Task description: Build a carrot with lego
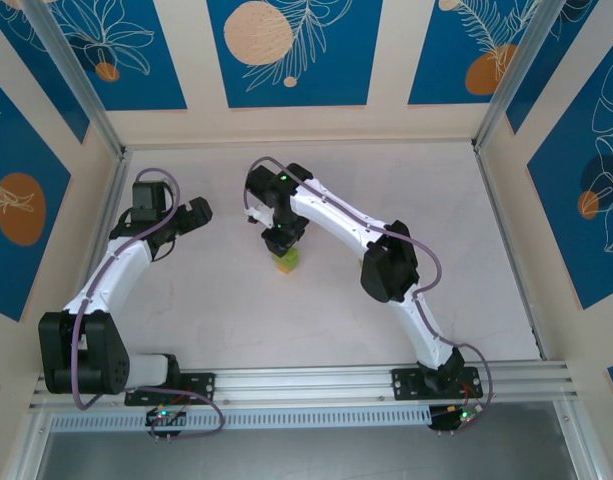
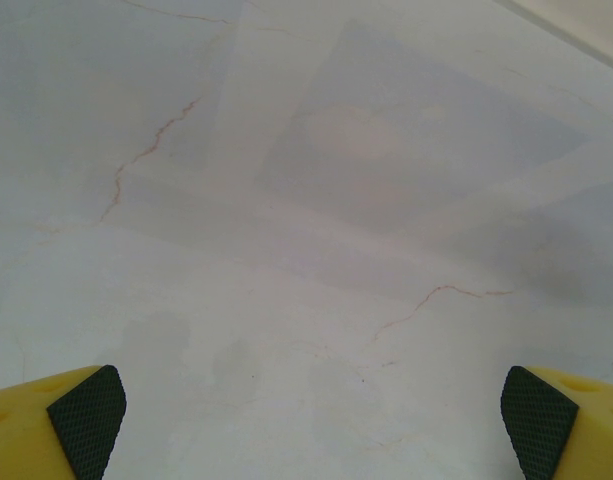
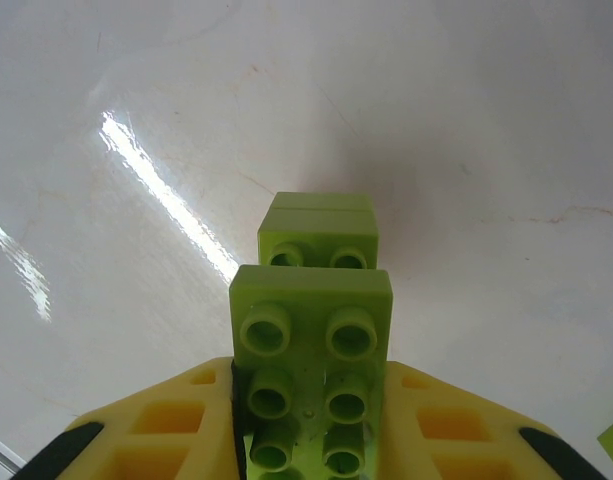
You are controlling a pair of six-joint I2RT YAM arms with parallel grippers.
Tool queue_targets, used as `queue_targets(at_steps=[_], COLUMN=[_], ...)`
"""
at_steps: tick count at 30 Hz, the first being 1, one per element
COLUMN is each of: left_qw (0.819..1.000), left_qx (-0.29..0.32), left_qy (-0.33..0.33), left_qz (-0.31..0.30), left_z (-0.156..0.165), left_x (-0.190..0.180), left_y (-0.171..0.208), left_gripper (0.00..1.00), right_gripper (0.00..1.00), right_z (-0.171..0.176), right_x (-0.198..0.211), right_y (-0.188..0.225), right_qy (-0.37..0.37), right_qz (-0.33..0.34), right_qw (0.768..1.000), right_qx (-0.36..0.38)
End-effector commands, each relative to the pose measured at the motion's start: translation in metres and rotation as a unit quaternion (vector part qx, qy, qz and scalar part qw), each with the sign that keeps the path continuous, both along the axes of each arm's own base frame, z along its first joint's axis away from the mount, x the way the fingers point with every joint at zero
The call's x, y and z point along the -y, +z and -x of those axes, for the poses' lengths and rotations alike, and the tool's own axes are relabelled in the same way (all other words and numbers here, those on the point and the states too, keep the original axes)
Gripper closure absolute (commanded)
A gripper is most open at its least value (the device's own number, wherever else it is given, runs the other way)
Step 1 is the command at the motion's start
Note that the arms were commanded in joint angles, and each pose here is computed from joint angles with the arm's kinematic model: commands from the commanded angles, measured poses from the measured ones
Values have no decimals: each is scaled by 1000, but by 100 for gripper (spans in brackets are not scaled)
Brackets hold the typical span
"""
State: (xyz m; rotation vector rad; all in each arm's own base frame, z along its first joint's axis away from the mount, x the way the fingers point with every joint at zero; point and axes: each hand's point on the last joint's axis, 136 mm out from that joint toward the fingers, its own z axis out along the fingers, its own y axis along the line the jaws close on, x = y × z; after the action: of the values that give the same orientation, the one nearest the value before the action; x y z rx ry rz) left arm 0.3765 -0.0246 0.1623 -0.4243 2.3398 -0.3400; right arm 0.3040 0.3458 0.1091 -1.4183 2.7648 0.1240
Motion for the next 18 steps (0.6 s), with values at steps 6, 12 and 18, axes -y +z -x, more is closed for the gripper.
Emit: queue_targets(at_steps=[6, 12, 18], left_qw=[1000, 1000, 1000], left_qx=[6, 5, 3], left_qy=[-1, -2, 4], left_qz=[5, 6, -7], left_z=[-4, -5, -4], left_x=[-2, -1, -6], left_y=[-1, -2, -2], left_gripper=[1, 1, 1], right_gripper=[70, 69, 68], right_z=[27, 3, 30], right_x=[25, 15, 18], right_y=[-51, 5, 31], right_qy=[-11, -6, 60], right_qz=[80, 30, 17], right_qw=[993, 999, 998], right_qx=[-87, -21, -4])
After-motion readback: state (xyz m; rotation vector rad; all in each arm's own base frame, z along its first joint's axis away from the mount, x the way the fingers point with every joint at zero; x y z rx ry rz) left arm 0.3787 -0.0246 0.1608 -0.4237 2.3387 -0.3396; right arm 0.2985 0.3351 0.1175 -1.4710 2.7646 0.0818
